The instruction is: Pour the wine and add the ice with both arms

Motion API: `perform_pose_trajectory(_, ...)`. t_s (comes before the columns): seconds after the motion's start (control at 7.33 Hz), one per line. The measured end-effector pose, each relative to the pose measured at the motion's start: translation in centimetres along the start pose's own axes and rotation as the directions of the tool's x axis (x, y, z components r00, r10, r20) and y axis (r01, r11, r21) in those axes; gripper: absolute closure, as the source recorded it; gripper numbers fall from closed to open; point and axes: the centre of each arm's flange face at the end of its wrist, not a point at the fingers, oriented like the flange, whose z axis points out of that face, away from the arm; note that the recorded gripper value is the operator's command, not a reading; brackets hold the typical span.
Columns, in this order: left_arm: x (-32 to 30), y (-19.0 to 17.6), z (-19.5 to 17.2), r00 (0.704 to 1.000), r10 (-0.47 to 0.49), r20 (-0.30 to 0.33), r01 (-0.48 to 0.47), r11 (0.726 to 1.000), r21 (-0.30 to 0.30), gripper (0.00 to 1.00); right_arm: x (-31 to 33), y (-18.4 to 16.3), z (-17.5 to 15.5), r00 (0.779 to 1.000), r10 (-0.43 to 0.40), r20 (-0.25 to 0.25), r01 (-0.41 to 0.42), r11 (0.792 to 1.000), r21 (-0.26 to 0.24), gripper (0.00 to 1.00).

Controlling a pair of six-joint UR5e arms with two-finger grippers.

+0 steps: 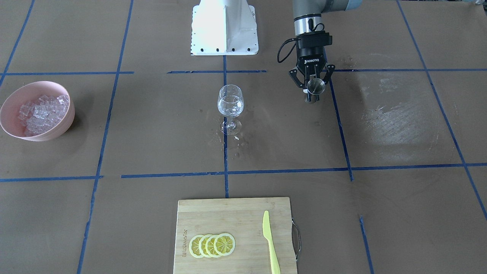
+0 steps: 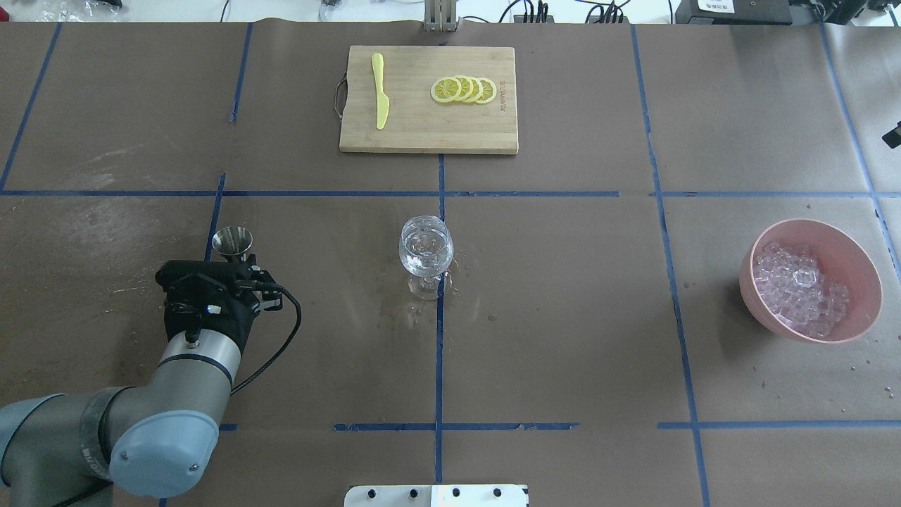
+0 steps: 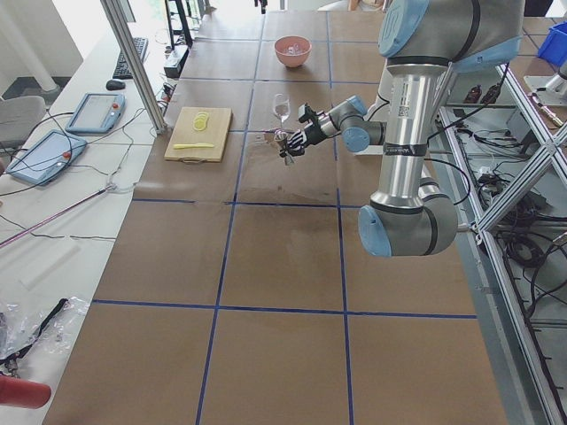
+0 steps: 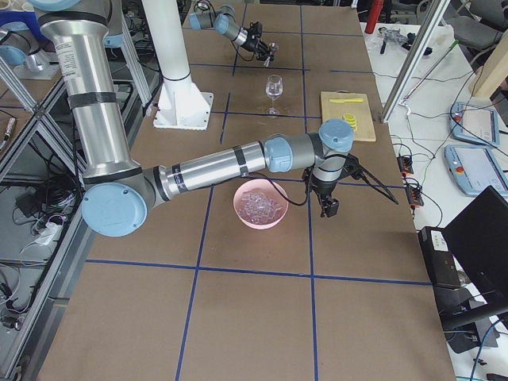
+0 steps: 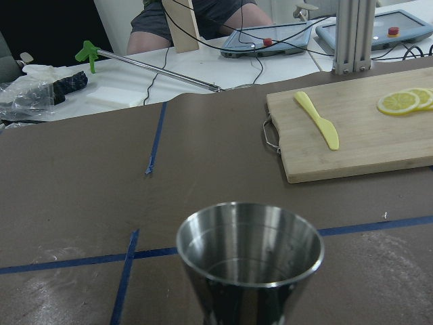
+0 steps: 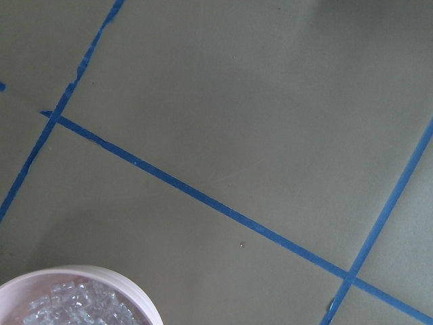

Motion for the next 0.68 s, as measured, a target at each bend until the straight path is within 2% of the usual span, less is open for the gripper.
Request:
perform_pose_trajectory(0.41, -7.6, 4.3, 1.0, 0.998, -0.054, -0.034, 0.057, 0.996, 0.071, 1.00, 0.0, 0.0, 0.0, 1.000, 0.000, -0.001, 0.000, 1.000, 0.001, 0.00)
perform_pose_trajectory(0.68, -14.6, 8.6, 3.1, 0.996, -0.072, -0.058, 0.079, 0.987, 0.140, 1.00, -0.1, 0.0, -0.1, 1.000, -0.002, -0.001, 0.002, 1.000, 0.002, 0.00)
